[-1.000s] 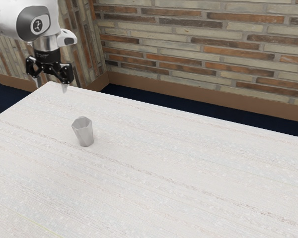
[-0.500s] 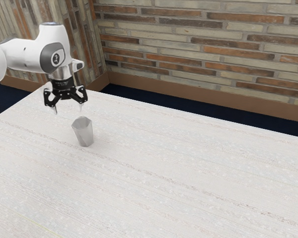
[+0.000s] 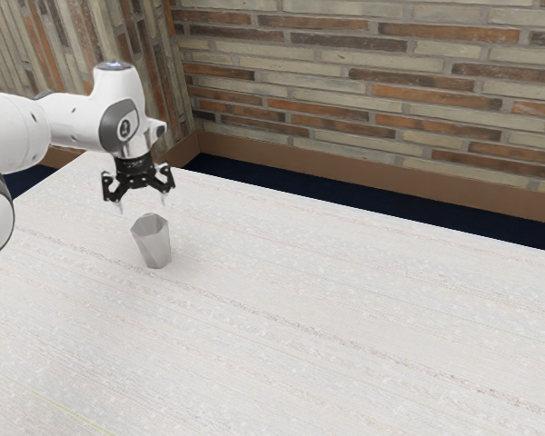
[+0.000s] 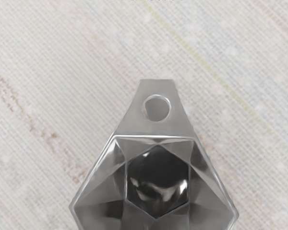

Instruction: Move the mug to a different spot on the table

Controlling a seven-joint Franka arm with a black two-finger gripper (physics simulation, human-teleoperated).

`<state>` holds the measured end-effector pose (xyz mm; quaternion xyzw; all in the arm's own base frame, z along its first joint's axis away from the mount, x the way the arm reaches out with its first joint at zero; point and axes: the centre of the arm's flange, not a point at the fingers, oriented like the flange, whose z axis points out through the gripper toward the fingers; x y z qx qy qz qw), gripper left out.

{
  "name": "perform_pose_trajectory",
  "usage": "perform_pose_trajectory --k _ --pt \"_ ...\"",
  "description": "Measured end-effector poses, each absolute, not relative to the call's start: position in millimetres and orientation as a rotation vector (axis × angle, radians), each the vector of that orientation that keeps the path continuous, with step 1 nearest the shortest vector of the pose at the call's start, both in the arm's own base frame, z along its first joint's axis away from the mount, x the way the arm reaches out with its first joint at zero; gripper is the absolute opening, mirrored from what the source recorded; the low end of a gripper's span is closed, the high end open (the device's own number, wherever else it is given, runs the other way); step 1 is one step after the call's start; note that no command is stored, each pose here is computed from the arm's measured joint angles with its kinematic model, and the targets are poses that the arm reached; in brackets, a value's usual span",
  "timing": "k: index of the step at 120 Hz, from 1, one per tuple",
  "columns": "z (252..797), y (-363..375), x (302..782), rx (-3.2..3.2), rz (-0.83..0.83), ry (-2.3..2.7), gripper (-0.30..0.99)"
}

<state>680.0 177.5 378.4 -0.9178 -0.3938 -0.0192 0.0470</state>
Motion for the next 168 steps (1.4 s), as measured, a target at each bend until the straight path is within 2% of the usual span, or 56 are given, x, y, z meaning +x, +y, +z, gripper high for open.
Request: perform_pose_trajectory --k 70,168 --pt "347 206 713 -2.869 -0.134 -1.074 0.69" --pt "307 226 707 -2.946 -0.047 -1.115 0.69"
